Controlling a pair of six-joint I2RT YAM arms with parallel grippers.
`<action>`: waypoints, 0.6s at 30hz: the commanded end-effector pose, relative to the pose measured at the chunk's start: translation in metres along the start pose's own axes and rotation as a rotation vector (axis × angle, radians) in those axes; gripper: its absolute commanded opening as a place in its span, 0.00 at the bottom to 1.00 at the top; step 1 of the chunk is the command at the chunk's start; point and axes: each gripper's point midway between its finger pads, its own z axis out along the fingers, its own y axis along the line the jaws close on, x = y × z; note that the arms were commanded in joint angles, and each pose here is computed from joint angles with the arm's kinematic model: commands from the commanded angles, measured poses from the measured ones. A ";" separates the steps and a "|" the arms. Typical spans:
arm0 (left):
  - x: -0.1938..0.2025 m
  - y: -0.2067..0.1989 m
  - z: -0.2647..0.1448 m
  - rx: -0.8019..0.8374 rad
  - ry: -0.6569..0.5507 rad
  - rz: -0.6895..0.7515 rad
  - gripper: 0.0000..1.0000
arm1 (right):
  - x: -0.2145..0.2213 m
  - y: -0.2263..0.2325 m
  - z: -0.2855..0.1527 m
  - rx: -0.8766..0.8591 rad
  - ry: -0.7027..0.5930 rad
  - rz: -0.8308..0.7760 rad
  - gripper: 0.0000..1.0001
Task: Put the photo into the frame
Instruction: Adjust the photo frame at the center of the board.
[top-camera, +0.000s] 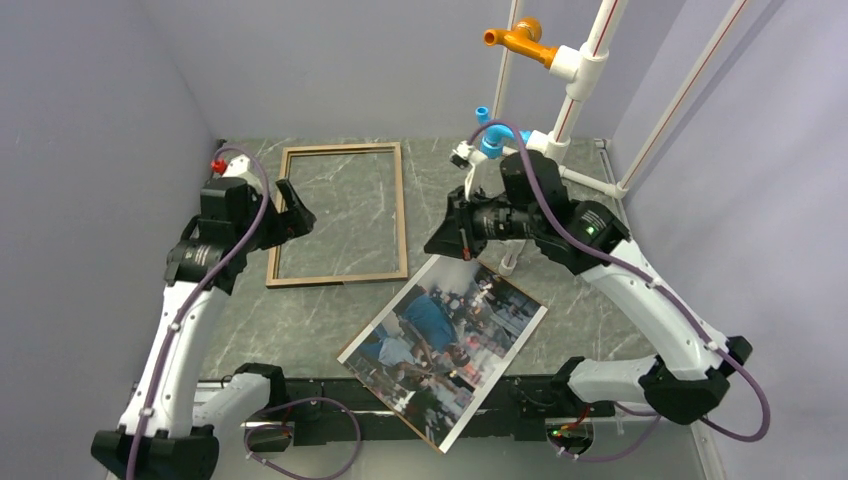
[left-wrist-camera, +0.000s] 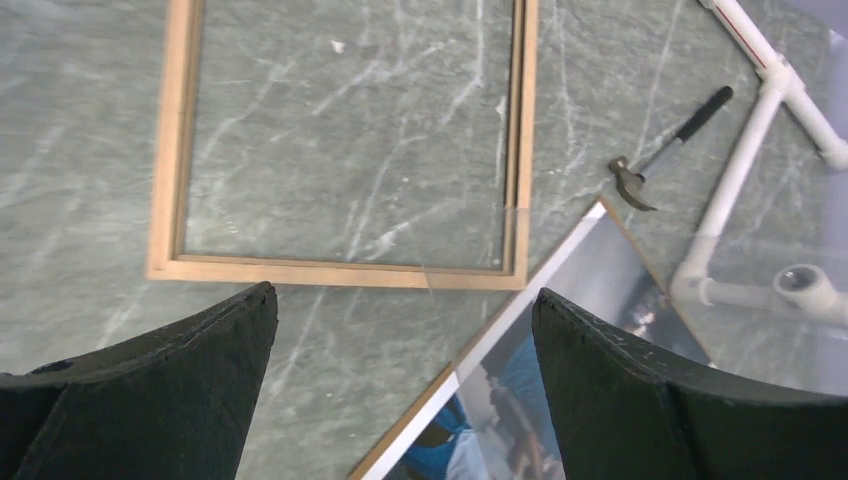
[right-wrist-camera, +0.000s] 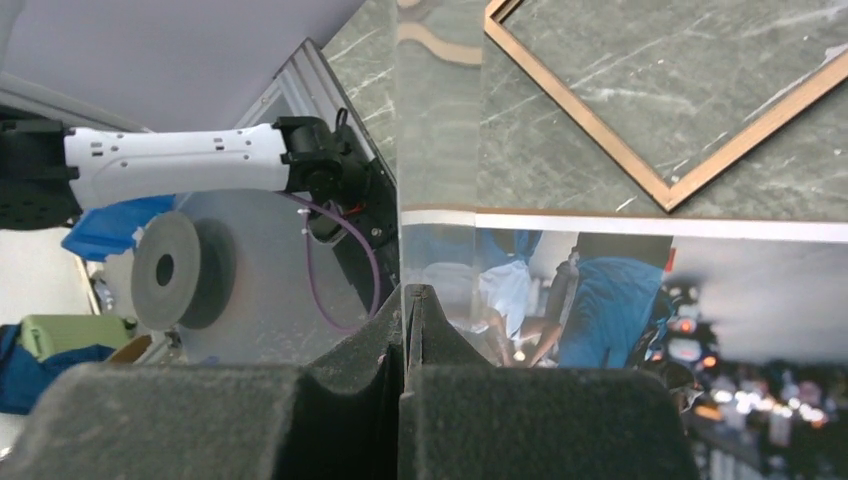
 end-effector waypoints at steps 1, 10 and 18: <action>-0.031 0.017 -0.046 -0.102 -0.165 0.085 0.99 | -0.033 -0.004 0.016 0.026 -0.048 -0.116 0.00; -0.055 0.041 -0.106 -0.239 -0.360 0.136 0.99 | -0.061 -0.031 0.069 0.100 0.015 -0.122 0.00; -0.045 0.060 -0.107 -0.305 -0.376 0.171 1.00 | -0.087 -0.043 0.106 0.128 0.018 -0.135 0.00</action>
